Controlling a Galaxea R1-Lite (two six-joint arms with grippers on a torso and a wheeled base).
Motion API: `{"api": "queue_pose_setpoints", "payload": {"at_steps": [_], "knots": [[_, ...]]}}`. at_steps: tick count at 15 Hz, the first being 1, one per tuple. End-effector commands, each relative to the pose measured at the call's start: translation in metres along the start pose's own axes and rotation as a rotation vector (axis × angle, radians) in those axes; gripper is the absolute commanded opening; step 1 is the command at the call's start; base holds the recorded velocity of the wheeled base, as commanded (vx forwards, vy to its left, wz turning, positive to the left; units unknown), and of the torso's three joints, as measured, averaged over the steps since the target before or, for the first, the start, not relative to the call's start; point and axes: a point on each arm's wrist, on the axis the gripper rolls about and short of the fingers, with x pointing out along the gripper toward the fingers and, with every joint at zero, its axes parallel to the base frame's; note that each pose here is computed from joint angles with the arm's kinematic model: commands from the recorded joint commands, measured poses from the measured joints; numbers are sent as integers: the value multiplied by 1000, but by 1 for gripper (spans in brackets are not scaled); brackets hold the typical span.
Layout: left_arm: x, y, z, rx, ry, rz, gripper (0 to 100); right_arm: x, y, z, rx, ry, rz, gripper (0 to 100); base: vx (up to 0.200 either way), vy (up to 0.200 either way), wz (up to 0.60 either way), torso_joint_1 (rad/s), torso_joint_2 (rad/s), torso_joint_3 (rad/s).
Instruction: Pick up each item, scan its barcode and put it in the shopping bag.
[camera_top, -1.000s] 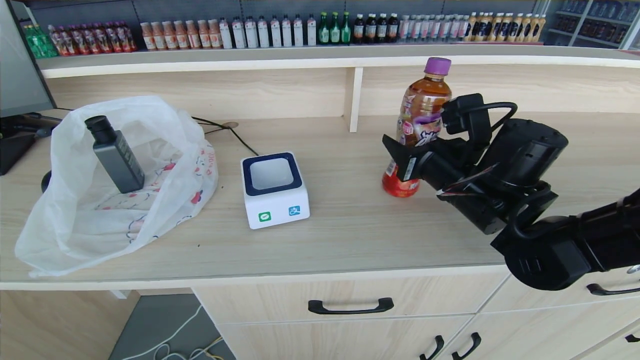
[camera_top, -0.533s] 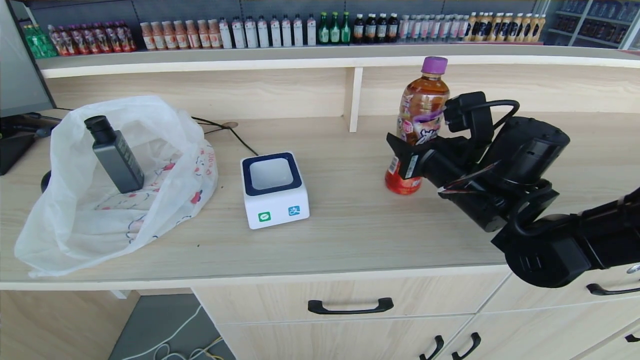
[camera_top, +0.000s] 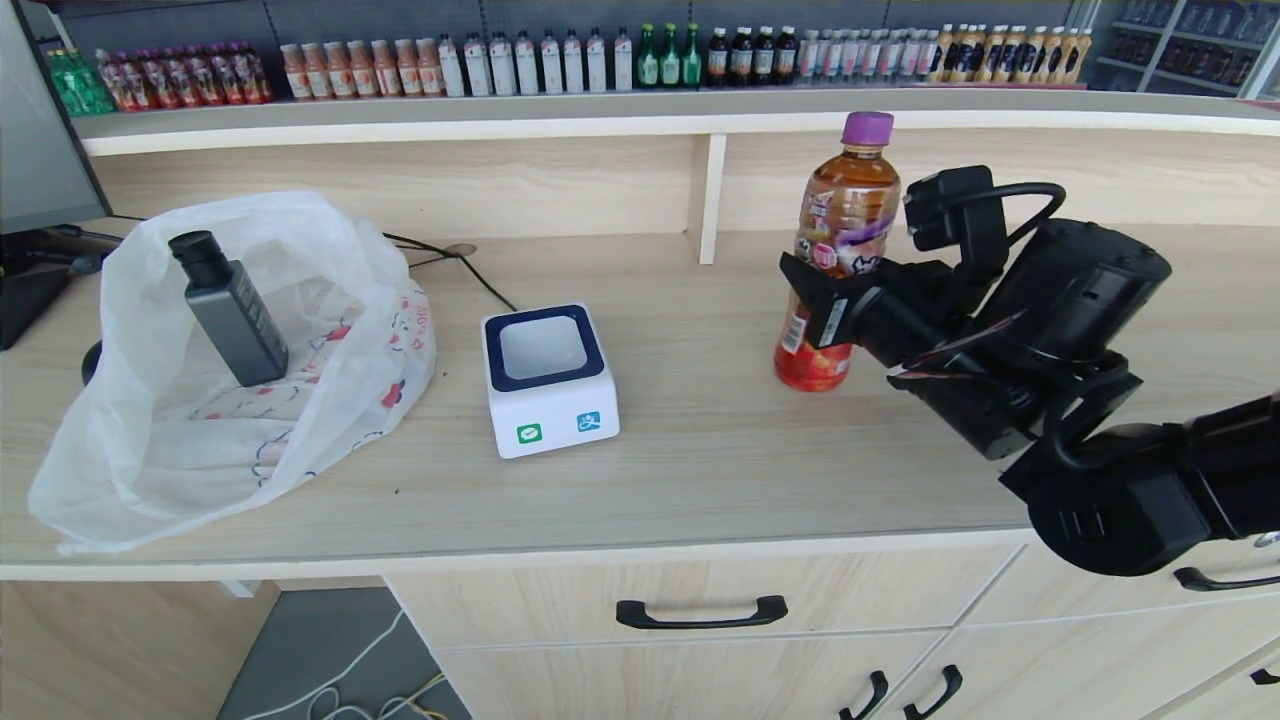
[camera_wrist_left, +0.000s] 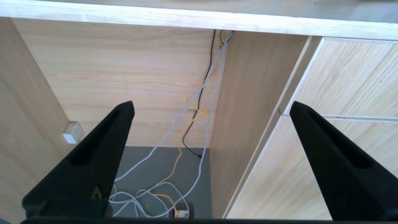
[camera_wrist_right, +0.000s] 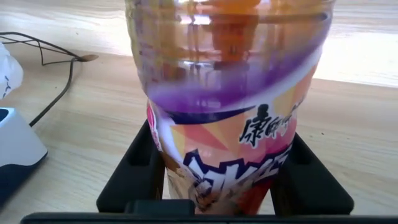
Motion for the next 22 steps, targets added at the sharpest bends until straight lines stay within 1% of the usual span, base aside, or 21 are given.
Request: {"api": "queue_pose_setpoints", "payload": {"at_steps": [1,2,3,5,8,12,13,15,17,19,22], "knots": [[0,0,0,0,-1,0,100,-7,-1,16,6,-40,0,0,0,0,0,0,0,0],[0,0,0,0,-1,0,100,-10,0,21,8,-50,1,0,0,0,0,0,0,0],[0,0,0,0,-1,0,100,-23,-2,34,12,-70,4,0,0,0,0,0,0,0],[0,0,0,0,-1,0,100,-43,-3,47,17,-87,9,0,0,0,0,0,0,0],[0,0,0,0,-1,0,100,-87,-3,57,34,-83,43,0,0,0,0,0,0,0],[0,0,0,0,-1,0,100,-148,-10,53,69,-47,68,0,0,0,0,0,0,0],[0,0,0,0,-1,0,100,-162,-12,50,73,-34,72,0,0,0,0,0,0,0],[0,0,0,0,-1,0,100,-185,-11,39,121,7,102,0,0,0,0,0,0,0],[0,0,0,0,-1,0,100,-192,-12,37,165,17,107,0,0,0,0,0,0,0],[0,0,0,0,-1,0,100,-190,-11,40,215,7,114,0,0,0,0,0,0,0],[0,0,0,0,-1,0,100,-188,-7,40,284,14,154,0,0,0,0,0,0,0]]}}
